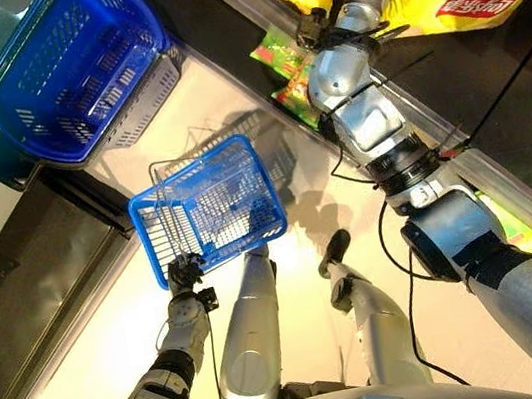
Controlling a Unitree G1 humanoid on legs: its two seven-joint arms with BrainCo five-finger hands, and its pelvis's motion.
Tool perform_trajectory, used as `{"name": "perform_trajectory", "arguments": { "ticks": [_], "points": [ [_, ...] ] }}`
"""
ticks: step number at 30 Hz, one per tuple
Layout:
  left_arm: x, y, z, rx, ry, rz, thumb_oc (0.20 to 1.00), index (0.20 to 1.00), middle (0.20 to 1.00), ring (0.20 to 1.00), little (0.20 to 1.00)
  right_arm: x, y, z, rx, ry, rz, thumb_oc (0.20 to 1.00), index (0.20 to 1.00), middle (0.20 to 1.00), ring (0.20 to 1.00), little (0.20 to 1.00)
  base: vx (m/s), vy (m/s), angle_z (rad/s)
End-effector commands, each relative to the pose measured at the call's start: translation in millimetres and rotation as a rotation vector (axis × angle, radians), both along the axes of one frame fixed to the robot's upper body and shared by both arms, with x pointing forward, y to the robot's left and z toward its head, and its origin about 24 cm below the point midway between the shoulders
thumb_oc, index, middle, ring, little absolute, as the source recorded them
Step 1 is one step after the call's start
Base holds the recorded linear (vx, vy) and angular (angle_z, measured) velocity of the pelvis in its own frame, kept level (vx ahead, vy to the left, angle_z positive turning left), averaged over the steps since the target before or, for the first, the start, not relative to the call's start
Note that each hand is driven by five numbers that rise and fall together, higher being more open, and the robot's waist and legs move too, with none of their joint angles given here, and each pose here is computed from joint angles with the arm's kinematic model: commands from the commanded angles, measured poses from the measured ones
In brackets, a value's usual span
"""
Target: Pick up the snacks into the basket
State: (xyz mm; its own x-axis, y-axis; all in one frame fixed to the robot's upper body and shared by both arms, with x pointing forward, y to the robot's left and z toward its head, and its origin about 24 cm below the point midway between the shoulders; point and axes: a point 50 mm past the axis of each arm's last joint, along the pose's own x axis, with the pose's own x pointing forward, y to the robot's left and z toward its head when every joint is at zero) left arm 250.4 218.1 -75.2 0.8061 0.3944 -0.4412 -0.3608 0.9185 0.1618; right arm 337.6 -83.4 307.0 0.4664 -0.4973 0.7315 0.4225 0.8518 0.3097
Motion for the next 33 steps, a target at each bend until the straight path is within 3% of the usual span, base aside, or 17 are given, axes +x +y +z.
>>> {"name": "perform_trajectory", "arguments": {
  "ticks": [1, 9, 21, 30, 33],
  "points": [
    [-15, 3, -9, 0.053, 0.032, 0.015, 0.2, 0.2, 0.2, 0.2, 0.2, -21, -10, 15, -0.019, -0.164, -0.054, 1.0, 1.0, 1.0, 1.0, 1.0, -0.02, -0.007, -0.03],
    [-23, -2, -16, 0.025, 0.06, 0.011, 0.2, 0.2, 0.2, 0.2, 0.2, -16, -18, -4, 0.011, -0.095, -0.065, 1.0, 1.0, 1.0, 1.0, 1.0, 0.0, -0.001, 0.0],
    [-24, 0, -13, 0.021, 0.03, -0.009, 0.2, 0.2, 0.2, 0.2, 0.2, 22, -50, -8, 0.052, 0.1, -0.261, 1.0, 1.0, 1.0, 1.0, 1.0, 0.01, 0.002, 0.02],
    [-24, 4, -15, 0.002, 0.052, -0.001, 0.2, 0.2, 0.2, 0.2, 0.2, 41, -44, 18, 0.126, 0.143, -0.059, 1.0, 1.0, 1.0, 1.0, 1.0, 0.02, 0.011, 0.02],
    [-23, 5, -16, -0.017, 0.062, 0.025, 0.2, 0.2, 0.2, 0.2, 0.2, 34, -31, 31, 0.195, 0.065, 0.117, 1.0, 1.0, 1.0, 1.0, 1.0, 0.01, 0.003, 0.0]
  ]
}}
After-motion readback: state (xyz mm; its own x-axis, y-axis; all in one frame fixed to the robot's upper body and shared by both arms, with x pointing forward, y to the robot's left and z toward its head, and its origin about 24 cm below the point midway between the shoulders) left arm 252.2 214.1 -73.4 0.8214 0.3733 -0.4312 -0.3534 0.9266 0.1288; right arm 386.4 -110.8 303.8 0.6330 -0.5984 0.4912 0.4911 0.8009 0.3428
